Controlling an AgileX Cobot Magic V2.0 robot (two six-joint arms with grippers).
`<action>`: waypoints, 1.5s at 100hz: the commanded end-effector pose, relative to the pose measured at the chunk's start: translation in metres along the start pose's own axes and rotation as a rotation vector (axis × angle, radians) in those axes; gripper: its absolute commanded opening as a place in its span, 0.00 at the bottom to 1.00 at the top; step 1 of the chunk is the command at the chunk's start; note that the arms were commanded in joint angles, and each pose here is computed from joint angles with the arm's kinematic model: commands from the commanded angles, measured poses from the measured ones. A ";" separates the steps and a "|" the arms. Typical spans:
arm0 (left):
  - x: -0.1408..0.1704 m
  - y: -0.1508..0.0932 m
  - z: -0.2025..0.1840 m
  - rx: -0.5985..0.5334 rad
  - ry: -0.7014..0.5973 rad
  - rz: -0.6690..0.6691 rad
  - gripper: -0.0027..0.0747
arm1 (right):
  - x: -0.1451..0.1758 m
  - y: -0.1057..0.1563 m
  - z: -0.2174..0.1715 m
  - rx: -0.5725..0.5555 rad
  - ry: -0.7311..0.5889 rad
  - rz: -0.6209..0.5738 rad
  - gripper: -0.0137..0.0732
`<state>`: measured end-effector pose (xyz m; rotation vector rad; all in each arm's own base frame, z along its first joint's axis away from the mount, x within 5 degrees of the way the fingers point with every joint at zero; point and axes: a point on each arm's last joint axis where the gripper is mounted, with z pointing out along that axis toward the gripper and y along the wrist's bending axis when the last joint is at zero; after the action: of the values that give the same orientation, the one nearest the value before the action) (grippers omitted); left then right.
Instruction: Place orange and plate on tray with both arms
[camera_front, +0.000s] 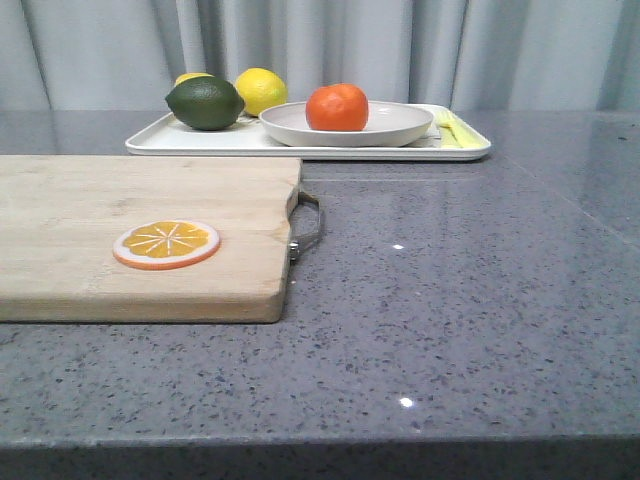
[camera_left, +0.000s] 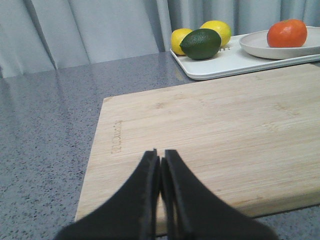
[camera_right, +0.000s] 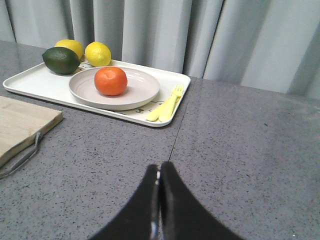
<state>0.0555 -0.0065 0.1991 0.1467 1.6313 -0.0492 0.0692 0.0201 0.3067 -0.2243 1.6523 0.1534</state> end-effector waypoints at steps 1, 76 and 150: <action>-0.007 0.000 -0.003 -0.002 -0.114 -0.012 0.01 | -0.014 -0.004 -0.001 0.041 -0.083 0.005 0.04; -0.007 0.000 -0.003 -0.002 -0.114 -0.012 0.01 | 0.012 -0.011 -0.004 0.125 -0.121 -0.027 0.04; -0.007 0.000 -0.003 -0.002 -0.114 -0.012 0.01 | 0.095 -0.007 -0.009 0.141 -0.208 0.011 0.04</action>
<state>0.0555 -0.0065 0.1992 0.1429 1.6302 -0.0528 0.0564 0.0056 0.1982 -0.0843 1.5740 0.0729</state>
